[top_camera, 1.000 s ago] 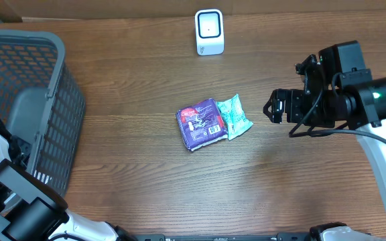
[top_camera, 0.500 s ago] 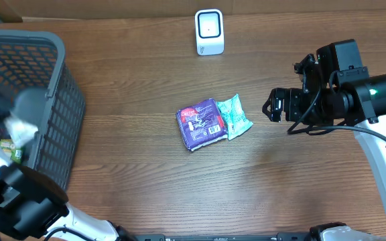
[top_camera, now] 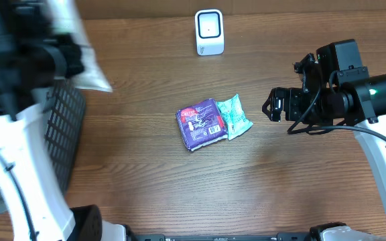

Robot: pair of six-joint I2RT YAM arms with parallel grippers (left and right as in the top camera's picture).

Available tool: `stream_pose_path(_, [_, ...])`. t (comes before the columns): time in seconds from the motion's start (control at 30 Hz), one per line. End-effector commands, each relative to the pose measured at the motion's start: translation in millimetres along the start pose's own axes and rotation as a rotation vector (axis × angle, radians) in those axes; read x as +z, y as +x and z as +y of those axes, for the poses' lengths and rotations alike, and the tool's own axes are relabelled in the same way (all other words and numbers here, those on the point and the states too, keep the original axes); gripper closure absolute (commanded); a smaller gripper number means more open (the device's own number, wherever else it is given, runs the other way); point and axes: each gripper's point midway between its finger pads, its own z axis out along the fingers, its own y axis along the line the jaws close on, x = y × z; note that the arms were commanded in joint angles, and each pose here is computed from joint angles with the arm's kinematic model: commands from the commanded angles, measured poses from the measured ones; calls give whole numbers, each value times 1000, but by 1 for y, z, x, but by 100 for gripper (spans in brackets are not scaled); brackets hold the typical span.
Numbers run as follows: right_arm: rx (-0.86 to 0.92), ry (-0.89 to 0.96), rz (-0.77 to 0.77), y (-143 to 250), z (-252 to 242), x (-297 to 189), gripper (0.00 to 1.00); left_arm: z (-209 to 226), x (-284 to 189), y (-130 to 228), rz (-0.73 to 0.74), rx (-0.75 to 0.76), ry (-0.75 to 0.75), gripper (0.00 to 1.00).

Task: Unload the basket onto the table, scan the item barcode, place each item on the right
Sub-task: 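Lift the white tube out and place it left of purple pack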

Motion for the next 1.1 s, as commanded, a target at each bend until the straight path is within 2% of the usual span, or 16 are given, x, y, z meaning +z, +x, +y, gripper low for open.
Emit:
stream_pose_path(0.0, [-13, -7, -28, -5, 4, -6, 0, -38, 72, 49, 231, 8, -27, 96])
stream_pose_path(0.17, [-13, -6, -28, -5, 4, -6, 0, -40, 145, 126, 423, -53, -321, 96])
stream_pose_path(0.3, [-13, -7, -28, -5, 4, -6, 0, -33, 192, 182, 516, -83, -441, 96])
stream_pose_path(0.33, [-13, -7, -28, -5, 4, -6, 0, -29, 209, 199, 538, -89, -458, 96])
stream_pose_path(0.5, [-12, -6, -25, -4, 4, -6, 0, -12, 249, 241, 587, -113, -504, 96])
stream_pose_path(0.6, [-12, -6, -25, -5, 4, -6, 0, -9, 261, 254, 609, -109, -509, 96])
stream_pose_path(0.63, [-12, -6, -25, -5, 4, -6, 0, -11, 264, 256, 617, -106, -496, 95])
stream_pose_path(0.7, [-12, -6, -25, -5, 4, -6, 0, -27, 271, 258, 640, -64, -395, 82])
stream_pose_path(0.73, [-12, -6, -26, -5, 4, -6, 0, -35, 272, 258, 651, -46, -350, 79])
stream_pose_path(0.87, [-13, -7, -29, -5, 4, -6, 0, -59, 262, 242, 670, -59, -258, 71])
stream_pose_path(0.97, [-14, -8, -33, -6, 4, -6, 0, -74, 243, 209, 636, -32, -234, 64])
stream_pose_path(1.07, [-14, -7, -30, -6, 4, -6, 0, -74, 195, 141, 490, 11, -288, 58])
